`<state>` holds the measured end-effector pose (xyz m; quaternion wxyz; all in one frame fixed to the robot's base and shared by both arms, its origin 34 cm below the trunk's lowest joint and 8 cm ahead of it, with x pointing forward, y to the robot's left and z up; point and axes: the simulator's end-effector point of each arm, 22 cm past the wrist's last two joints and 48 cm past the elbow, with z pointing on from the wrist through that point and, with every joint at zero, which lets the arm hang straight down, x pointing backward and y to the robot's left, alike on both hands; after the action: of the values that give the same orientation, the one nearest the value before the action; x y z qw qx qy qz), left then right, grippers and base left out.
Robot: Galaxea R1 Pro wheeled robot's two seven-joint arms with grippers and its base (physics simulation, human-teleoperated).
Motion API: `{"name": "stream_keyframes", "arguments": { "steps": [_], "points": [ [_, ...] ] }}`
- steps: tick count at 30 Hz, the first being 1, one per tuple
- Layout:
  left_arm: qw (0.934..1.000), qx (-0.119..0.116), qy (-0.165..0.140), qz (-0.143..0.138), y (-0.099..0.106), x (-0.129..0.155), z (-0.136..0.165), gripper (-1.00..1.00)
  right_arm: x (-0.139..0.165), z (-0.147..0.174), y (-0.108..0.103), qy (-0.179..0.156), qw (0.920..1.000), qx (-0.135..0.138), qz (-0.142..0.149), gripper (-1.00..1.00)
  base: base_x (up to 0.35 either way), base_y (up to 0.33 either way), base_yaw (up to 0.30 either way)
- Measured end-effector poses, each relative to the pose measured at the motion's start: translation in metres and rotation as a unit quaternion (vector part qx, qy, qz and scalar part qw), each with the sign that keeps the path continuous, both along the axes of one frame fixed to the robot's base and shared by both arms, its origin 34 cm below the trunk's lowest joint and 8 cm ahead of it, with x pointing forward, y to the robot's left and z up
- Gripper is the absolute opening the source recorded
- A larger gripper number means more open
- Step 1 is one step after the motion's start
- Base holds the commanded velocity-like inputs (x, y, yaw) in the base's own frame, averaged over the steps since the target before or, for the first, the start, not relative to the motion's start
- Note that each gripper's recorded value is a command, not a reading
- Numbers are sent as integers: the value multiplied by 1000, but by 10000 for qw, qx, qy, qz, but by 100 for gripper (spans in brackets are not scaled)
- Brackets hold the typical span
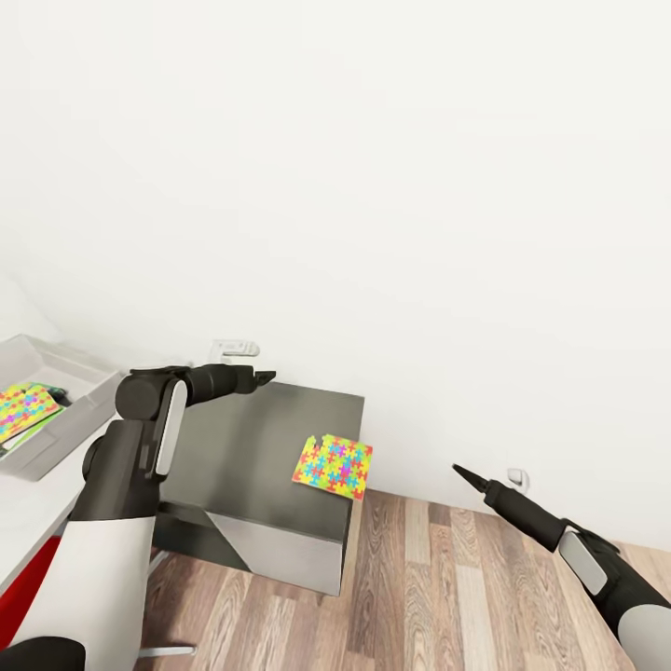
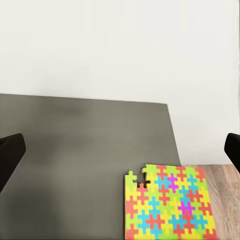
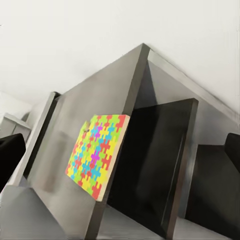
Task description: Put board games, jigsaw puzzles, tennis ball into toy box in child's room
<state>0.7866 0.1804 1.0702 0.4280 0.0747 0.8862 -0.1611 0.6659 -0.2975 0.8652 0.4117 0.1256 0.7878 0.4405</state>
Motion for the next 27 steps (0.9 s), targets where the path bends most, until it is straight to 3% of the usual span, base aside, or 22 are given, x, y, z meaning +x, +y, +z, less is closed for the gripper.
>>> {"name": "stream_keyframes", "arguments": {
  "steps": [27],
  "points": [
    [9998,4,-205,-6,-1,-5,28,100,5,24,-1,-219,9998,-2,-25,100,-27,0,0]
  ]
}}
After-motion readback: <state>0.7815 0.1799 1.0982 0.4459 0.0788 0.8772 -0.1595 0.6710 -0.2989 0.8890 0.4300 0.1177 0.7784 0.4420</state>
